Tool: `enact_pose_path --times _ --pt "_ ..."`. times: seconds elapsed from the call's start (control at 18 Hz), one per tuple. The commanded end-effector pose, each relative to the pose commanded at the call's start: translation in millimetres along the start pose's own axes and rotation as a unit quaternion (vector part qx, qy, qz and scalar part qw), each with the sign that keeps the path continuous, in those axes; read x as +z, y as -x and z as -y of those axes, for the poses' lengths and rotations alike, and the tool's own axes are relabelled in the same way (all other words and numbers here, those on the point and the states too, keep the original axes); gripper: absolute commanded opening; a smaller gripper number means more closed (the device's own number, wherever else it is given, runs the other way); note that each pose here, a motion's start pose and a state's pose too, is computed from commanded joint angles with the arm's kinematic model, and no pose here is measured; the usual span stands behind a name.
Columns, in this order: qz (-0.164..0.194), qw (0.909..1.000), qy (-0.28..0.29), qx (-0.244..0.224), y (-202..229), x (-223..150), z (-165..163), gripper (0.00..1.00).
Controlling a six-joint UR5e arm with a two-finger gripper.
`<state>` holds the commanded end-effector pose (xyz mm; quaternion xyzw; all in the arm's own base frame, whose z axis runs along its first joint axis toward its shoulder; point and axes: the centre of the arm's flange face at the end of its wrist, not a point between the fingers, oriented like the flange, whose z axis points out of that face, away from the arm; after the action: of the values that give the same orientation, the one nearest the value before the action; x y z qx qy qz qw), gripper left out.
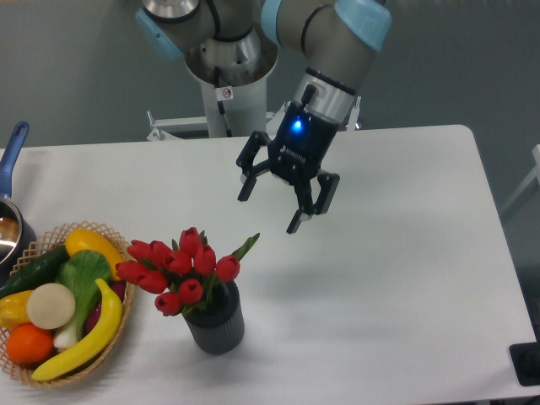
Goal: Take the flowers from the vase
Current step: 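Lower the open gripper around the tulip stems above the vase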
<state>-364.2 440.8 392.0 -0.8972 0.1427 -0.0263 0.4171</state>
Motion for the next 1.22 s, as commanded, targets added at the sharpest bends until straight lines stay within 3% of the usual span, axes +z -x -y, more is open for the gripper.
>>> enact_pose_path --times 0.67,1.11,1.22 --pt "-0.043 0.9986 -0.020 -0.024 24 52 -1 1.00" --pt "-0.053 0.9984 -0.016 0.006 13 67 7 1.00" --pt "-0.064 0.9971 -0.017 0.038 9 82 4 1.00"
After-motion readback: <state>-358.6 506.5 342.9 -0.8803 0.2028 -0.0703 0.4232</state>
